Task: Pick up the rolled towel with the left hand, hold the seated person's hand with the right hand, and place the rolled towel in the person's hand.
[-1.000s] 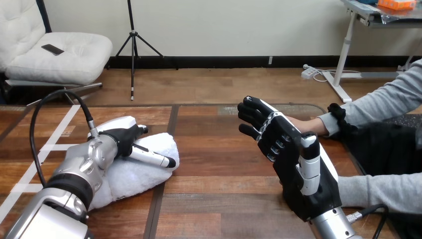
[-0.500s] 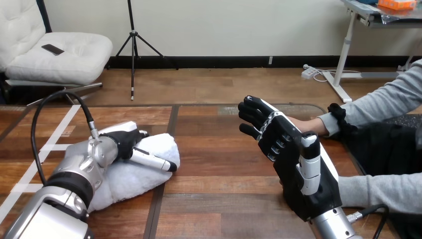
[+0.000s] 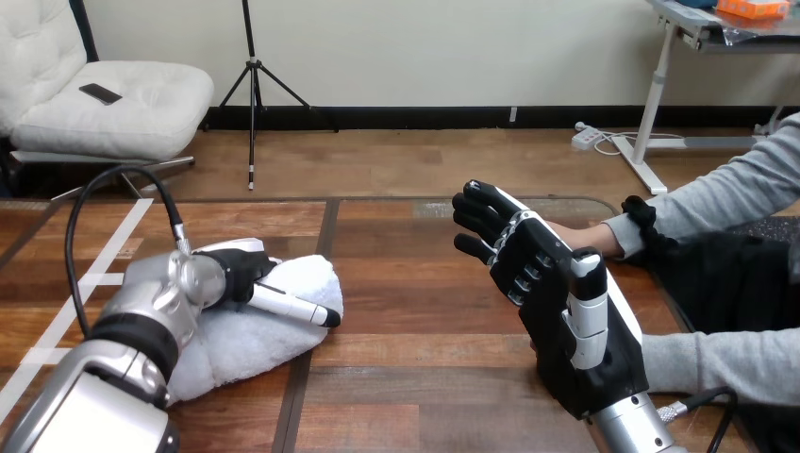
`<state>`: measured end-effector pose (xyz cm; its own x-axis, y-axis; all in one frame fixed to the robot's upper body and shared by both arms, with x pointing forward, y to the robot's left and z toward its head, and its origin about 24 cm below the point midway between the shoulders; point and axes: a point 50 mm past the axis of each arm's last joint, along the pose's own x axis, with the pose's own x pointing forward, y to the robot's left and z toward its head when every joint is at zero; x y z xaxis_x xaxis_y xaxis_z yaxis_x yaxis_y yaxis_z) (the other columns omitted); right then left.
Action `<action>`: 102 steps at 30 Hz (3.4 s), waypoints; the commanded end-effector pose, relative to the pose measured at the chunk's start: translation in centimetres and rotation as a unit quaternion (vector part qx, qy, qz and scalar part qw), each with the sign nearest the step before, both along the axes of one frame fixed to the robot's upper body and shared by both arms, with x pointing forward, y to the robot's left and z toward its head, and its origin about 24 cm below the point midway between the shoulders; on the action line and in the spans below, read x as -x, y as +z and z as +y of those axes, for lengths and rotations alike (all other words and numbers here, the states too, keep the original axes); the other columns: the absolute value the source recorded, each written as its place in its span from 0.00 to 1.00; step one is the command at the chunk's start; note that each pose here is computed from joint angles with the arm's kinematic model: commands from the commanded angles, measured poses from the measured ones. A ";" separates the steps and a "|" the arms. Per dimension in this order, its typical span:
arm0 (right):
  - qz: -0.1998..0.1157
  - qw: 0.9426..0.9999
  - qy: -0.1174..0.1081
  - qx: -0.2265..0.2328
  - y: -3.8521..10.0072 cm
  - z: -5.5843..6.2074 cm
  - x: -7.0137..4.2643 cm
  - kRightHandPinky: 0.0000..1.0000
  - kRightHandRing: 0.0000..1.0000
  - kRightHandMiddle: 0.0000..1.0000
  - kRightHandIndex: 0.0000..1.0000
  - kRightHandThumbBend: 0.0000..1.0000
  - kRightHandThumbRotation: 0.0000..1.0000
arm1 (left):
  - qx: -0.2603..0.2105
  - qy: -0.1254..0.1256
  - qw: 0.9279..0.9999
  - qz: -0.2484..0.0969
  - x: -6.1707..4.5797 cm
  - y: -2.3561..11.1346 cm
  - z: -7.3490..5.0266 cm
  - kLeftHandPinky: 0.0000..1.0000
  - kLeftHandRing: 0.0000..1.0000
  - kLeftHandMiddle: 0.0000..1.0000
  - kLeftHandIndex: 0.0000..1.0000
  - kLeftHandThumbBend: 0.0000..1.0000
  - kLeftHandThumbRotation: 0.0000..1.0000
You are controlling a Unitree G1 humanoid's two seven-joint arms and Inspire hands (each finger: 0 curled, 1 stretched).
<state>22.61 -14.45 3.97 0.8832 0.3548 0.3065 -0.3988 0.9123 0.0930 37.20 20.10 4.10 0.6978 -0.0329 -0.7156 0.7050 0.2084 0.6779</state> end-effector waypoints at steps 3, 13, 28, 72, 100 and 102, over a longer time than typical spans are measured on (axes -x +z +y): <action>-0.054 0.999 -0.001 -0.003 2.0 0.2 -1.1 0.89 0.91 0.88 0.87 0.92 1.00 | -0.015 -0.021 0.999 0.019 -0.8 1.3 -1.2 0.91 0.96 0.98 1.00 1.00 0.76; -0.053 0.999 -0.003 -0.001 1.9 0.2 -1.1 0.89 0.91 0.89 0.87 0.91 1.00 | -0.043 -0.032 0.998 0.043 -1.0 1.8 -1.9 0.83 0.90 0.94 0.95 1.00 0.71; -0.049 0.999 -0.007 0.001 1.8 0.0 -1.1 0.89 0.91 0.88 0.87 0.88 1.00 | -0.096 -0.032 0.995 0.010 -1.4 2.3 -3.3 0.67 0.78 0.84 0.82 1.00 0.43; -0.057 0.998 -0.017 -0.002 1.6 -0.9 -1.3 0.85 0.90 0.88 0.87 0.83 1.00 | -0.100 -0.042 0.987 -0.116 -1.0 3.2 -4.7 0.29 0.39 0.47 0.51 0.62 0.00; -0.055 0.998 -0.022 0.002 1.4 -1.1 -1.1 0.85 0.90 0.88 0.87 0.82 1.00 | 0.005 -0.020 0.984 -0.178 0.1 3.2 -3.2 0.31 0.38 0.44 0.43 0.79 0.00; -0.055 0.998 -0.023 0.003 1.4 -1.1 -1.1 0.84 0.90 0.88 0.87 0.82 1.00 | 0.024 -0.012 0.982 -0.189 0.4 3.2 -3.0 0.30 0.37 0.43 0.43 0.80 0.00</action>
<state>22.59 -15.52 3.62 0.8947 0.3188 0.3128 -0.3596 0.9296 0.0812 36.48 16.40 5.06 0.8444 -0.0564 -0.5327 0.5348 0.1463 0.8322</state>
